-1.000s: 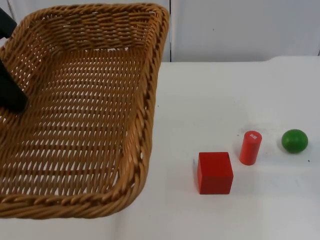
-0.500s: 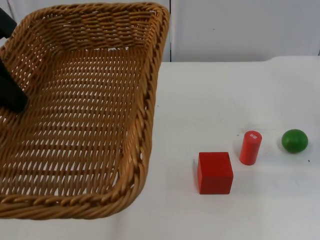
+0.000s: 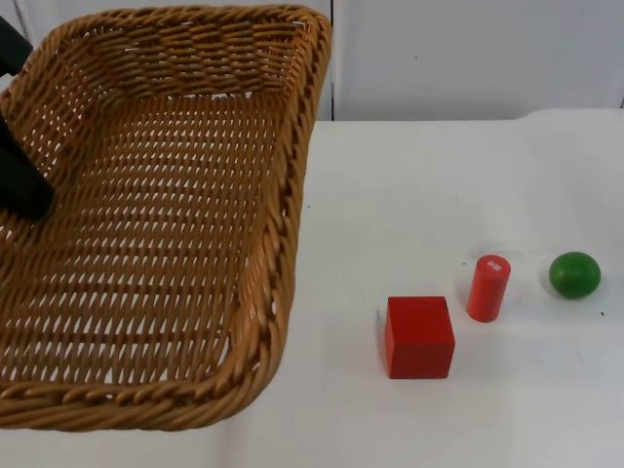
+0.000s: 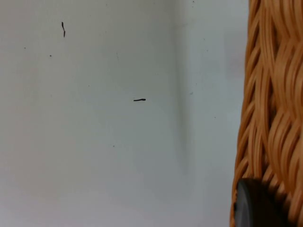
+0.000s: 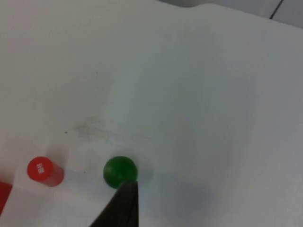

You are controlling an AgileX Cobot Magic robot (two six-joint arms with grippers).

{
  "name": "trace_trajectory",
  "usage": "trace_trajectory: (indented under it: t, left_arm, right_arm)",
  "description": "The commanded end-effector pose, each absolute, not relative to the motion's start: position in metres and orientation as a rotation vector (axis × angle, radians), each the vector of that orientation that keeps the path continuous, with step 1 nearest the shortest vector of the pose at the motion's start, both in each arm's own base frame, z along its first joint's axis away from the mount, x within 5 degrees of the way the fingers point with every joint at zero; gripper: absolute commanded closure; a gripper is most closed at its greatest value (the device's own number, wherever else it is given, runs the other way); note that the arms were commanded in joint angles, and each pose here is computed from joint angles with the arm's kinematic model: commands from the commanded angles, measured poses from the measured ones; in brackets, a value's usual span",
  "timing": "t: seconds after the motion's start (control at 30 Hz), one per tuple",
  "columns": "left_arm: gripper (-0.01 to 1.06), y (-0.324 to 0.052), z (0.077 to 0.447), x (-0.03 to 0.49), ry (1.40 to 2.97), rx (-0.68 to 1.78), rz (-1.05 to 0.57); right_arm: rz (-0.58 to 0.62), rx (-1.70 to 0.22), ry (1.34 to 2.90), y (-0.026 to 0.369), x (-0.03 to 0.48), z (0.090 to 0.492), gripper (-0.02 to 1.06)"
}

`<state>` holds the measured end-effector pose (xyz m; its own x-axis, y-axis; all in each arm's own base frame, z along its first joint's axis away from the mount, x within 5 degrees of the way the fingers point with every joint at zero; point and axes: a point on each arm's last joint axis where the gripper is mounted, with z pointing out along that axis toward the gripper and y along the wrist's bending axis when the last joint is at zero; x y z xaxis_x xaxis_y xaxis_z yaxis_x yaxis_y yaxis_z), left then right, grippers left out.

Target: Pick up the basket with the left hand and place the object to the left of the red cylinder into the basket with the right hand.

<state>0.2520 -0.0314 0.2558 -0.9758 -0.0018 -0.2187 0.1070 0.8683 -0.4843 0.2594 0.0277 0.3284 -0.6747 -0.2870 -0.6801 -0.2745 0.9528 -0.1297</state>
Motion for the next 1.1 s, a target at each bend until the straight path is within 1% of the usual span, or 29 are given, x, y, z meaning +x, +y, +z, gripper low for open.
trace_trajectory:
  t: [0.0,0.13,0.2,0.3,0.37,0.47,0.5,0.53,0.57,0.63,0.67,0.7,0.8,1.0,1.07]
  left_arm:
    - [1.05,-0.033,0.26,0.251,2.805,0.07,-0.784]
    - [1.05,-0.033,0.26,0.251,2.805,0.07,-0.784]
    - [1.05,-0.033,0.26,0.251,2.806,0.071,-0.785]
    - [1.05,-0.033,0.26,0.251,2.806,0.071,-0.785]
    - [1.05,-0.033,0.26,0.251,2.806,0.071,-0.785]
    - [1.05,-0.033,0.26,0.251,2.806,0.071,-0.785]
    - [1.05,-0.033,0.26,0.251,2.806,0.071,-0.785]
    - [1.05,-0.033,0.26,0.251,2.806,0.071,-0.785]
    - [1.05,-0.033,0.26,0.251,2.806,0.071,-0.785]
    - [1.05,-0.033,0.26,0.251,2.806,0.071,-0.785]
    - [1.05,-0.033,0.26,0.251,2.806,0.071,-0.785]
    - [1.05,-0.033,0.26,0.251,2.806,0.071,-0.785]
    - [1.05,-0.033,0.26,0.251,2.806,0.071,-0.785]
    - [1.05,-0.033,0.26,0.251,2.806,0.071,-0.785]
    - [1.05,-0.033,0.26,0.251,2.806,0.071,-0.785]
  right_arm:
    - [0.028,-0.426,2.341,0.033,0.269,0.323,-0.01]
    - [0.16,-0.517,2.387,0.045,0.29,0.305,-0.01]
    - [0.175,-0.552,2.384,0.048,0.295,0.301,-0.01]
    - [0.183,-0.745,2.397,0.066,0.312,0.288,0.02]
    - [0.184,-0.777,2.393,0.07,0.314,0.287,0.02]
    - [0.191,-1.021,2.354,0.101,0.323,0.271,0.02]
    - [0.191,-1.021,2.354,0.101,0.323,0.271,0.02]
    - [0.19,-1.095,2.339,0.11,0.325,0.266,0.02]
    - [0.192,-1.119,2.335,0.114,0.326,0.264,0.02]
    - [0.198,-1.31,2.279,0.136,0.324,0.252,0.02]
    - [0.202,-1.365,2.262,0.144,0.323,0.247,0.02]
    - [0.202,-1.365,2.262,0.144,0.323,0.247,0.02]
    - [0.217,-1.555,2.198,0.168,0.316,0.231,0.02]
    - [0.22,-1.722,2.156,0.192,0.31,0.207,0.02]
    - [0.225,-1.741,2.154,0.196,0.309,0.203,0.02]
